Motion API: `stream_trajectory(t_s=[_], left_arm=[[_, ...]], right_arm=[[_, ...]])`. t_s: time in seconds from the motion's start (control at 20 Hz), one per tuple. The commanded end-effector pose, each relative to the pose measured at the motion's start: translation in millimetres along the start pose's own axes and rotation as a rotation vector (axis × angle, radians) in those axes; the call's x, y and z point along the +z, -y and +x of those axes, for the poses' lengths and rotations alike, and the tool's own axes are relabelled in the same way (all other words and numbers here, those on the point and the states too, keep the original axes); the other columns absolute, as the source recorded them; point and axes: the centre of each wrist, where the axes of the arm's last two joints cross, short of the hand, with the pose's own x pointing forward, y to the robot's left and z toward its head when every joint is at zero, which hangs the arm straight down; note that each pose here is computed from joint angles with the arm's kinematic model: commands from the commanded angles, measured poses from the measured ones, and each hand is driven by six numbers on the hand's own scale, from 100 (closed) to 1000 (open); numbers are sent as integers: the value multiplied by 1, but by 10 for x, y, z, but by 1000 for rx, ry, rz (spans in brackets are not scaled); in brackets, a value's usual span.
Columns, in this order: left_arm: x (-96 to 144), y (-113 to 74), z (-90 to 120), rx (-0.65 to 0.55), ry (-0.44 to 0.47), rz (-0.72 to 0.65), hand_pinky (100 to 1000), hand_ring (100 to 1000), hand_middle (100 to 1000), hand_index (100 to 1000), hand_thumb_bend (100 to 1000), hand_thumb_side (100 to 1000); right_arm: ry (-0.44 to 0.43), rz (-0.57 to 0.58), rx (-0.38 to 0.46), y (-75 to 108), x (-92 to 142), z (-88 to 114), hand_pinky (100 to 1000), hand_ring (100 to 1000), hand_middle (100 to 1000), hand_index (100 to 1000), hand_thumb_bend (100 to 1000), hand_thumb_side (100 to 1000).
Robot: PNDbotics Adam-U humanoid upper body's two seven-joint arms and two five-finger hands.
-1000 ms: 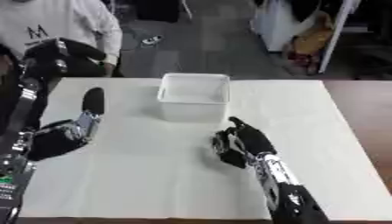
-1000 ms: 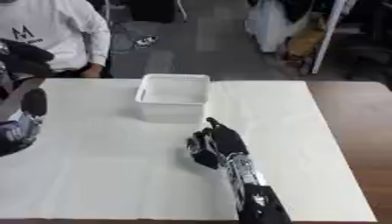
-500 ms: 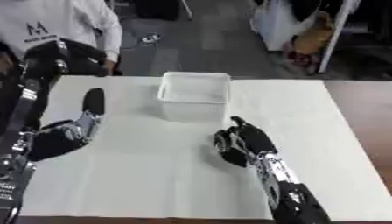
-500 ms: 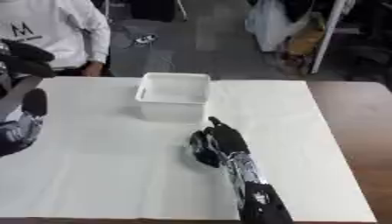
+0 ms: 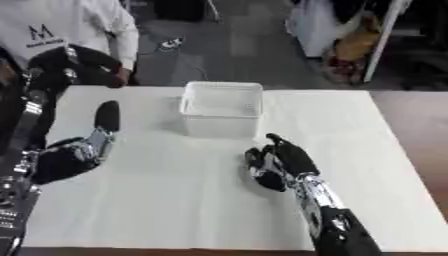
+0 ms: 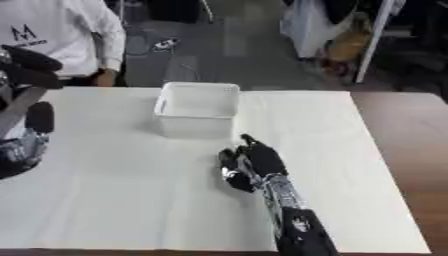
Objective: Pick up objects on the table and place them in the box.
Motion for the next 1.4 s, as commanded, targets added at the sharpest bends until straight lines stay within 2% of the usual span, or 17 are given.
stream_trajectory(t_s=[0.05,0.3,0.35,0.4,0.45,0.6,0.65,0.7,0.85,1.0,1.05,1.15,1.3,1.4], left_arm=[[-55,-90,10,-27,29,-7,571,496,657,668,205,567],[-60,-92,10,-27,31,-6,571,495,657,668,204,567],[-61,-93,10,-28,31,-6,571,495,657,668,204,567],[-62,-95,9,-29,32,-5,571,495,657,667,204,567],[-63,-96,9,-29,32,-5,571,495,657,668,204,568],[-67,-96,9,-29,34,-4,571,495,657,668,204,568],[-69,-96,9,-29,34,-4,571,495,657,668,203,568],[-72,-97,9,-29,36,-4,571,495,657,668,203,568],[-79,-100,9,-30,39,-2,571,495,657,668,202,569],[-83,-102,9,-31,40,-1,571,495,657,668,202,569],[-85,-103,9,-31,40,0,571,495,657,668,202,569],[-86,-103,9,-31,41,0,571,494,657,668,201,569],[-85,-103,9,-31,41,0,571,494,657,668,201,569],[-84,-103,8,-31,40,-1,571,494,657,668,201,570]], right_arm=[[23,-63,10,127,-53,15,643,842,920,655,160,698],[36,-114,-1,73,-43,2,615,819,885,613,123,659],[37,-124,-3,64,-42,-4,589,791,829,576,100,651],[38,-138,-6,54,-40,-11,580,781,812,566,100,654],[39,-151,-10,42,-39,-17,565,766,789,543,100,687],[44,-195,-24,10,-35,-28,544,747,768,515,100,698],[46,-208,-28,2,-35,-31,526,725,744,480,100,742],[49,-223,-32,-3,-35,-35,524,722,740,476,100,746],[56,-257,-40,-22,-37,-49,505,686,698,437,100,845],[64,-284,-41,-51,-37,-61,493,662,668,409,100,832],[67,-287,-41,-67,-35,-67,477,629,621,371,100,791],[76,-288,-41,-101,-30,-78,460,591,545,318,100,809],[90,-268,-38,-147,-22,-91,442,531,436,310,100,791],[97,-259,-36,-153,-22,-103,382,437,299,302,100,773]])
